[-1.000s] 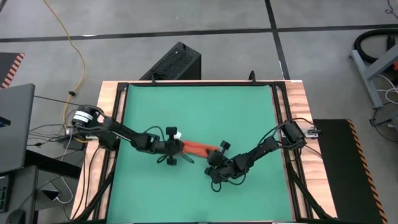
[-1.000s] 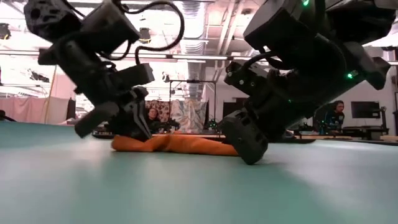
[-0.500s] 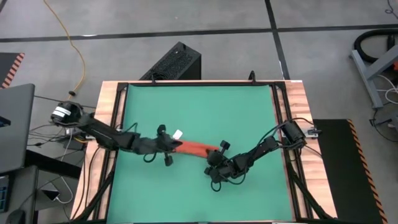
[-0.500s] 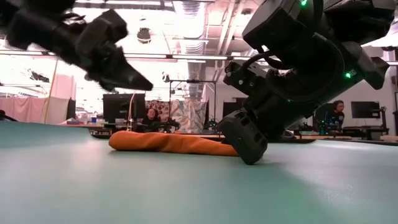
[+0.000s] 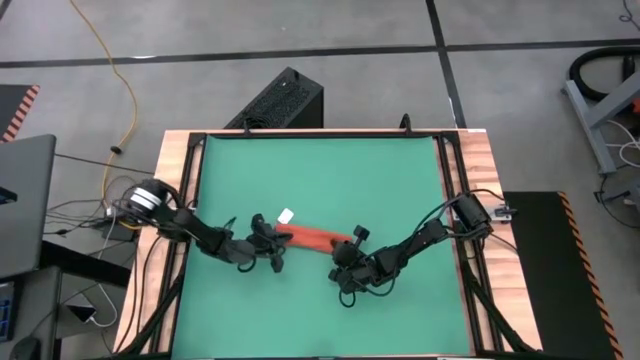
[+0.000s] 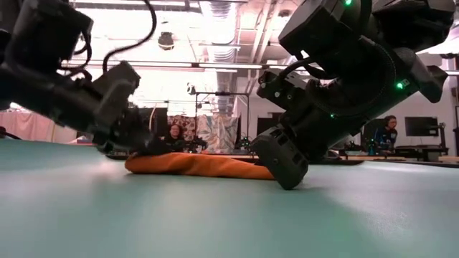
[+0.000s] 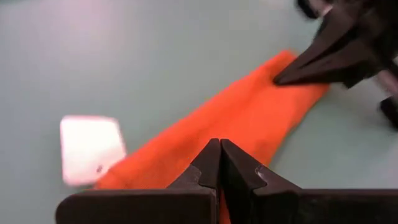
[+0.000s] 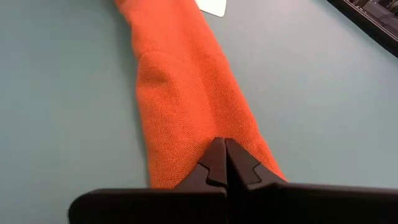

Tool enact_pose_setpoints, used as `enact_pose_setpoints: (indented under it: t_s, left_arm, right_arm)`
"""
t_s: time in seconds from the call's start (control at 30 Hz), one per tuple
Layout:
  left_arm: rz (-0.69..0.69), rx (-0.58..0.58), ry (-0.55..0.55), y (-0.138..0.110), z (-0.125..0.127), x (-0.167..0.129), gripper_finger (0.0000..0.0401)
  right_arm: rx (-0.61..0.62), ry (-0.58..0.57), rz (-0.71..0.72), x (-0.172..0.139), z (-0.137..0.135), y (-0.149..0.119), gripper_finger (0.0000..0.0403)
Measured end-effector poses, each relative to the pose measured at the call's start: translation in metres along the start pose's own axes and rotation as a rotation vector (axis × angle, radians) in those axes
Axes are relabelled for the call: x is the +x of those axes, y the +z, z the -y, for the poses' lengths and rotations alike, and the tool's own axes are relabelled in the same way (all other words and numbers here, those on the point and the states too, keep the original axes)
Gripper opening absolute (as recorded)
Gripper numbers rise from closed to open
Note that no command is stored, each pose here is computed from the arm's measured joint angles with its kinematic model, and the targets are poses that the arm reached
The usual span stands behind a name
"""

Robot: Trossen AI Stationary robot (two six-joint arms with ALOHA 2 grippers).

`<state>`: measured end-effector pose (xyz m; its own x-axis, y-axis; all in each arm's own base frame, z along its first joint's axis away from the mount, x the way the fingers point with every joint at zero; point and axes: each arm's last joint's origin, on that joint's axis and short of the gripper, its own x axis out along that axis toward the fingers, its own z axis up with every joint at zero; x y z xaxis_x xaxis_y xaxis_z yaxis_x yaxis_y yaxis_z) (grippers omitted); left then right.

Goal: Roll towel into tight, uniform cylinder
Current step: Roll the orange towel

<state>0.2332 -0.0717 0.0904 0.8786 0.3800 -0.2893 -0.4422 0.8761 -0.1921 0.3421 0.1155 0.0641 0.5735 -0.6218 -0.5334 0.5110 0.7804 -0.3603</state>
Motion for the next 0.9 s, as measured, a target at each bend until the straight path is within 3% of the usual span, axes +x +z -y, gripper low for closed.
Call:
enact_pose_setpoints:
  t_s: [0.2, 0.6, 0.77, 0.9]
  left_arm:
    - [-0.087, -0.022, 0.036, -0.015, -0.004, 0.001, 0.0]
    - [-0.148, -0.05, 0.004, -0.019, -0.004, 0.0, 0.0]
    - [-0.165, -0.067, -0.014, -0.02, -0.004, 0.0, 0.0]
    - [-0.16, -0.069, -0.013, -0.02, -0.004, 0.0, 0.0]
  right_arm:
    - [-0.037, 0.017, -0.013, -0.002, -0.002, -0.001, 0.0008]
    - [-0.382, 0.107, -0.049, 0.021, 0.015, 0.016, 0.0008]
    - [-0.512, 0.038, -0.077, 0.019, 0.04, 0.032, 0.0008]
    - [-0.504, -0.023, -0.079, 0.005, 0.062, 0.05, 0.0008]
